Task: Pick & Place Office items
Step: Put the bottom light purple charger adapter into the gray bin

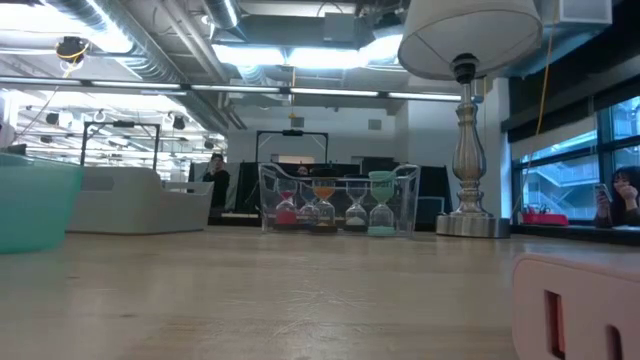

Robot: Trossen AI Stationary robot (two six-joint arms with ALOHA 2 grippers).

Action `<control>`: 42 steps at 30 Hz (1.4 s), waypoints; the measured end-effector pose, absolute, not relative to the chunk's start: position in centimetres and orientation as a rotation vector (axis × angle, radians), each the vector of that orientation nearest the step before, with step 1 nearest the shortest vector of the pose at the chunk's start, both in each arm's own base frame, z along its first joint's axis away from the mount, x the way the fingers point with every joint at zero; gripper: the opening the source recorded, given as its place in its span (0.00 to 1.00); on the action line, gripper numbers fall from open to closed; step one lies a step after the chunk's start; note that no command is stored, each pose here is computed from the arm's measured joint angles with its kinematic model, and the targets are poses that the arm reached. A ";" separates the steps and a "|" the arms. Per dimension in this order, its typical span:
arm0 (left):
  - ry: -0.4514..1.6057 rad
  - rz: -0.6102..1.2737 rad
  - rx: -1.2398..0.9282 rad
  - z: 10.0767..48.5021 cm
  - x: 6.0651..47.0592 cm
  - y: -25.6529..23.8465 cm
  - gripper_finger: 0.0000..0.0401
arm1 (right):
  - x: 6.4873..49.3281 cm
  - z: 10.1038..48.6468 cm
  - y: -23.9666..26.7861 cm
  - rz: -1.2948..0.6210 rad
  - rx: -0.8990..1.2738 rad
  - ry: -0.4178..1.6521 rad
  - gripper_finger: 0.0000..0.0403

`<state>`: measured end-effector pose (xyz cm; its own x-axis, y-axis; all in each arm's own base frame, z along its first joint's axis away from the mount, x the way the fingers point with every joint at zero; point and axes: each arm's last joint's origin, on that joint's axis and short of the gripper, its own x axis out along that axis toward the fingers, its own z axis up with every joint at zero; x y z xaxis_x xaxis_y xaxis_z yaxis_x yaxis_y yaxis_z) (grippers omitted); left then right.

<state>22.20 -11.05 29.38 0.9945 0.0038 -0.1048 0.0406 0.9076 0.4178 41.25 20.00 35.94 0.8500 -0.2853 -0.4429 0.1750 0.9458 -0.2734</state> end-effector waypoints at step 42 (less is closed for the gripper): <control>0.707 0.740 -0.020 23.2 12.6 3.3 0.29 | 32.2 38.0 16.3 -0.416 -0.019 0.944 0.79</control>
<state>12.58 3.32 23.18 0.5205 0.6108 -0.5967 -0.6239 0.7492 0.2226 32.21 16.25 38.05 0.5138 -0.3540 -0.7814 0.3375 0.9209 -0.1953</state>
